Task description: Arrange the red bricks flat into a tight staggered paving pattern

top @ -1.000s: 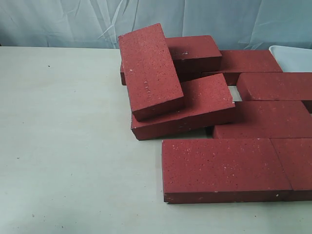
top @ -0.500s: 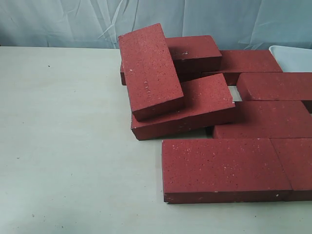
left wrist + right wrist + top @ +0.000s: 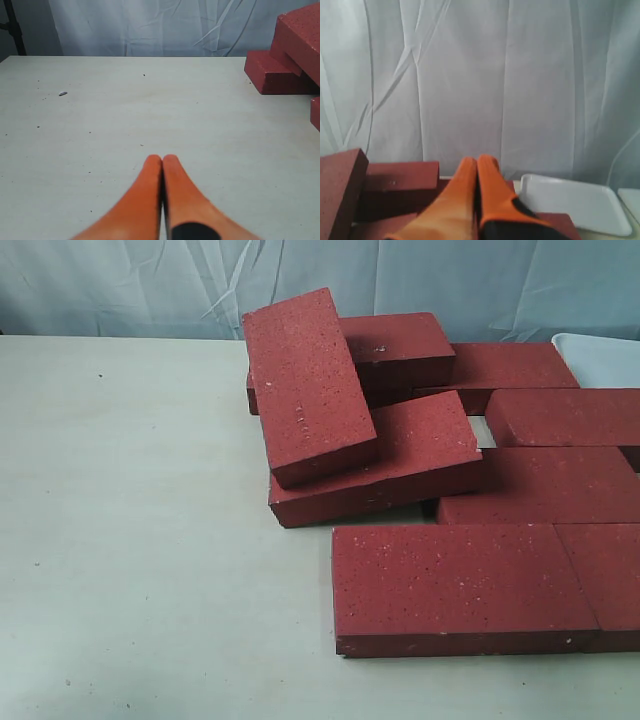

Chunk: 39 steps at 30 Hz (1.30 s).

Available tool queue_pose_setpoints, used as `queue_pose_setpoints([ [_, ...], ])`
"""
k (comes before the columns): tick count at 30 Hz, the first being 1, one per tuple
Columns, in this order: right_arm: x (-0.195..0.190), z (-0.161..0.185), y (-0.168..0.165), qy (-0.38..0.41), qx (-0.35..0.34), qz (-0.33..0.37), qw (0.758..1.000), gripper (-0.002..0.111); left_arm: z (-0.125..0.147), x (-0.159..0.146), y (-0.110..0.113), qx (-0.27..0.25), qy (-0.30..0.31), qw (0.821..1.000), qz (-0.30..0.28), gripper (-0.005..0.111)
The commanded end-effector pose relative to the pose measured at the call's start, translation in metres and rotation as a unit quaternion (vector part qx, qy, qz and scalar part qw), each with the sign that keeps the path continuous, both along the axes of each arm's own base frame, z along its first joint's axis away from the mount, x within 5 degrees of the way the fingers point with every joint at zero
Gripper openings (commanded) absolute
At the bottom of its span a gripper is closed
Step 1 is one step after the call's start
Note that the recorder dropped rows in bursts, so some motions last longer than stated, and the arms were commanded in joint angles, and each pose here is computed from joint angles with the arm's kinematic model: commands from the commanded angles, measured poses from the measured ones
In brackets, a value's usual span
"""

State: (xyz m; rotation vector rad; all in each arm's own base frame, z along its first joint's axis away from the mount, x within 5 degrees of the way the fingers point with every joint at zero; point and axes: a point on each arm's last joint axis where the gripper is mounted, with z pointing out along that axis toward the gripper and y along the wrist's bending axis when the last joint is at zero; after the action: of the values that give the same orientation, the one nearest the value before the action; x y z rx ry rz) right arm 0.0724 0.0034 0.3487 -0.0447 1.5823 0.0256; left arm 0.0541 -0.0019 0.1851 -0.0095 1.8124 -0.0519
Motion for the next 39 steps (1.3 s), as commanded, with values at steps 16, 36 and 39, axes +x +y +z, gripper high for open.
queue_pose_setpoints([
  [16, 0.170, 0.001, 0.026, 0.333, 0.077, 0.073, 0.937, -0.001, 0.000, 0.000, 0.000, -0.001, -0.007, 1.000, 0.002, 0.000],
  [36, 0.284, -0.092, 0.142, 0.438, -0.017, 0.190, 0.878, -0.001, 0.000, 0.000, 0.000, -0.001, -0.007, 1.000, 0.002, 0.000],
  [39, 0.287, -0.102, 0.151, 0.440, -0.021, 0.195, 0.876, -0.001, 0.000, 0.000, 0.000, -0.001, -0.007, 1.000, 0.002, 0.000],
])
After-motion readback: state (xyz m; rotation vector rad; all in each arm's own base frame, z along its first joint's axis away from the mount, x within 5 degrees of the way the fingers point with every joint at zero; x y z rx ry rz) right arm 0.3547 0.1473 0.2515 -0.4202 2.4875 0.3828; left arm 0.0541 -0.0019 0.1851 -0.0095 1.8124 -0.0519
